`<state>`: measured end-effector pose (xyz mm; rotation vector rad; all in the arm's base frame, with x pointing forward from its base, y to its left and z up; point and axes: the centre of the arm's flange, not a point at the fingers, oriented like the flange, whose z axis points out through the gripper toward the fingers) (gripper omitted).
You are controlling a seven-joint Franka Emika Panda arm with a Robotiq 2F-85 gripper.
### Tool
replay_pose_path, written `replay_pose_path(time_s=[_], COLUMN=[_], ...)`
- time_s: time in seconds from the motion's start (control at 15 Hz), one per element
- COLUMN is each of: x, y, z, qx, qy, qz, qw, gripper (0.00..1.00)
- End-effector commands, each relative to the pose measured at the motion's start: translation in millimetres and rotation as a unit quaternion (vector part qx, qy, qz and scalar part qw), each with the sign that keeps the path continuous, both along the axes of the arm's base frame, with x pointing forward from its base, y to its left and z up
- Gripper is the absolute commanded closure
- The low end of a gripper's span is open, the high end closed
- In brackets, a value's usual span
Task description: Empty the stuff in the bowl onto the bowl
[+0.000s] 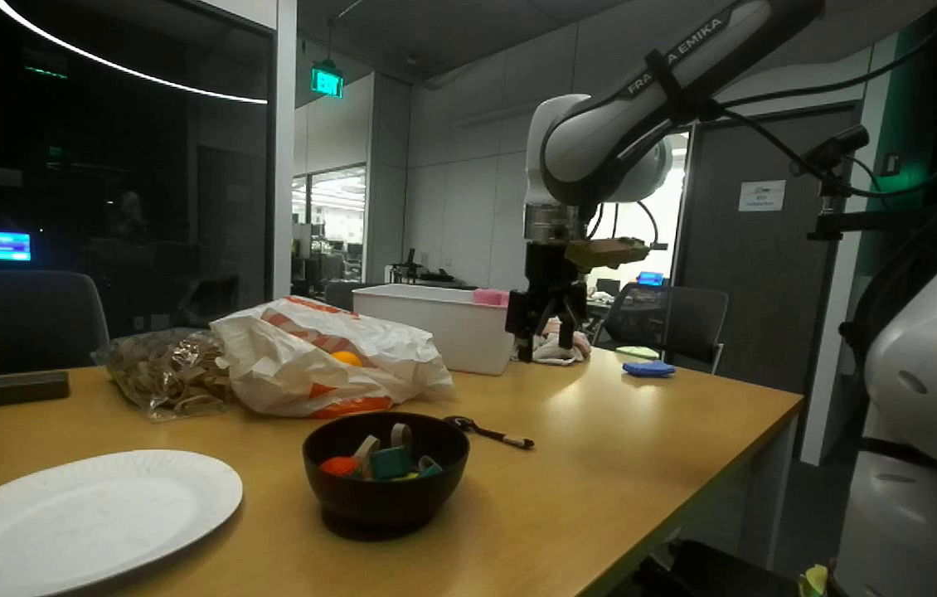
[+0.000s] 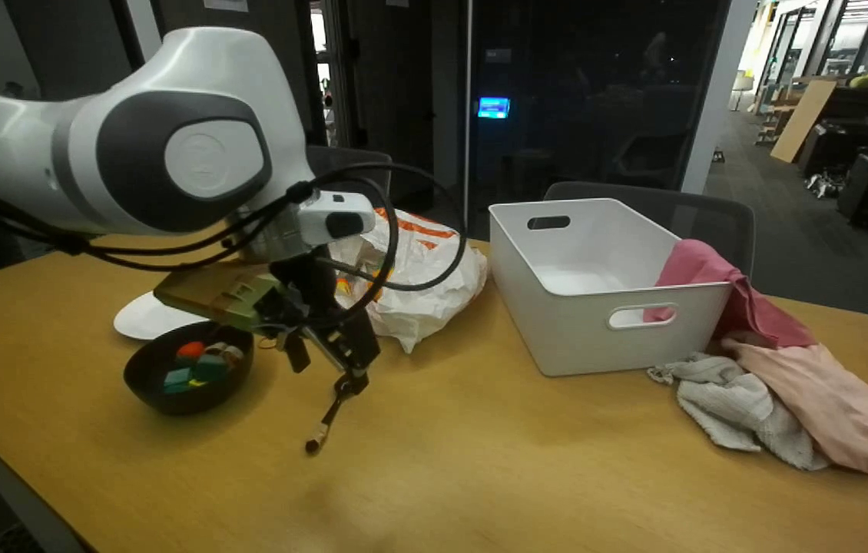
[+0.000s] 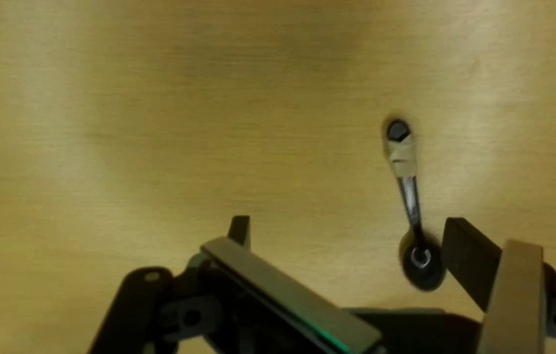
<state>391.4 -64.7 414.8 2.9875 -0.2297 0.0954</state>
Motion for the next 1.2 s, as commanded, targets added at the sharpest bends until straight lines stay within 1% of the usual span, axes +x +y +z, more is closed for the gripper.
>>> replay_pose_path(time_s=[0.0, 0.13, 0.27, 0.4, 0.53, 0.67, 0.8, 1.0, 1.07, 1.13], x=[-13.6, -16.8, -14.5, -9.7, -6.9, -4.8, -2.1, -3.4, -4.1, -4.8], y=[53.8, 89.1, 120.7, 146.6, 164.0, 174.8, 178.4, 178.6, 178.6, 178.4], z=[-13.5, -23.1, -28.0, -32.4, -40.8, -49.1, -60.5, -80.7, -86.2, -91.2], qx=[0.032, 0.043, 0.045, 0.052, 0.059, 0.061, 0.061, 0.069, 0.069, 0.07], qy=[0.022, 0.015, -0.005, -0.027, -0.036, -0.046, -0.041, -0.015, -0.009, -0.003], qz=[0.053, 0.082, 0.105, 0.114, 0.114, 0.105, 0.089, 0.069, 0.068, 0.07], qw=[0.9978, 0.9956, 0.9935, 0.9917, 0.9911, 0.9916, 0.9933, 0.9951, 0.9953, 0.9951], gripper=[0.0, 0.0, 0.0, 0.0, 0.0, 0.0, 0.0, 0.0, 0.02, 0.26])
